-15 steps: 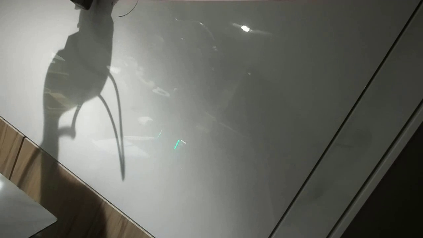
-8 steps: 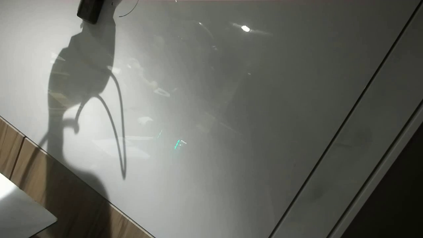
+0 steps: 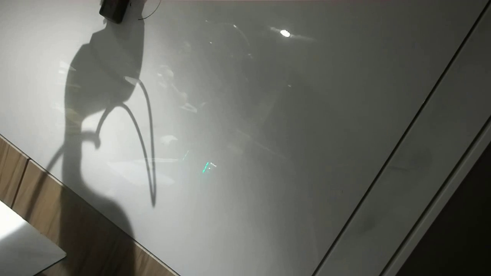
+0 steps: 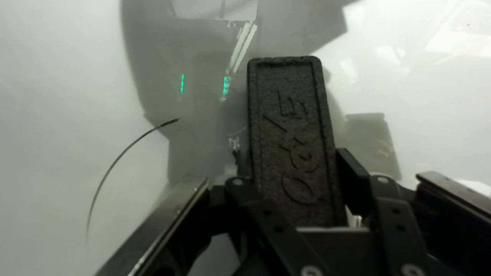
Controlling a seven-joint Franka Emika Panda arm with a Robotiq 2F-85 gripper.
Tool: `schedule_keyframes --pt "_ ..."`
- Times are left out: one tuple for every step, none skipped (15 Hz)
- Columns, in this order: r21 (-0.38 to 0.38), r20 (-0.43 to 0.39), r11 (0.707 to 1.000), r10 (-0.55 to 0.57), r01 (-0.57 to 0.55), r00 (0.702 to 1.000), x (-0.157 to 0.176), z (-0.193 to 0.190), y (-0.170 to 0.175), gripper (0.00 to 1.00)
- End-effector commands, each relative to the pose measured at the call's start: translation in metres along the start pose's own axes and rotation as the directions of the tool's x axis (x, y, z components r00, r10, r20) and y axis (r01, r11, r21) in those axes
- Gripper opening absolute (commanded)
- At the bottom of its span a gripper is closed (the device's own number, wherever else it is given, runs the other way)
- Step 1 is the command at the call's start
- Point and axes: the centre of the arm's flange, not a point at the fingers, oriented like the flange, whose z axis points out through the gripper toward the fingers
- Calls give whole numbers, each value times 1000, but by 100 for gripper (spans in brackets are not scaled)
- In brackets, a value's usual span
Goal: Erase the drawing on the white board
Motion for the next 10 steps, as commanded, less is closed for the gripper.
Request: schedule_keyframes --pt "-36 -72 998 42 -45 997 68 -6 46 30" --pt "-43 -74 998 49 -52 996 71 -9 53 30" --pt "-51 -74 997 55 -59 996 77 -12 60 30" --pt "-58 -76 996 60 -65 995 79 -13 66 30" --pt "-63 -75 996 64 -69 995 83 -15 71 30" --pt "-68 -72 995 67 -72 995 86 -16 74 30" --pt "-71 -70 995 68 -73 995 86 -17 76 30" --pt "-72 -65 995 67 -71 996 86 -20 75 30" --pt "-70 -61 995 64 -68 996 83 -22 72 30" --pt "-68 -56 996 60 -64 997 80 -24 67 30"
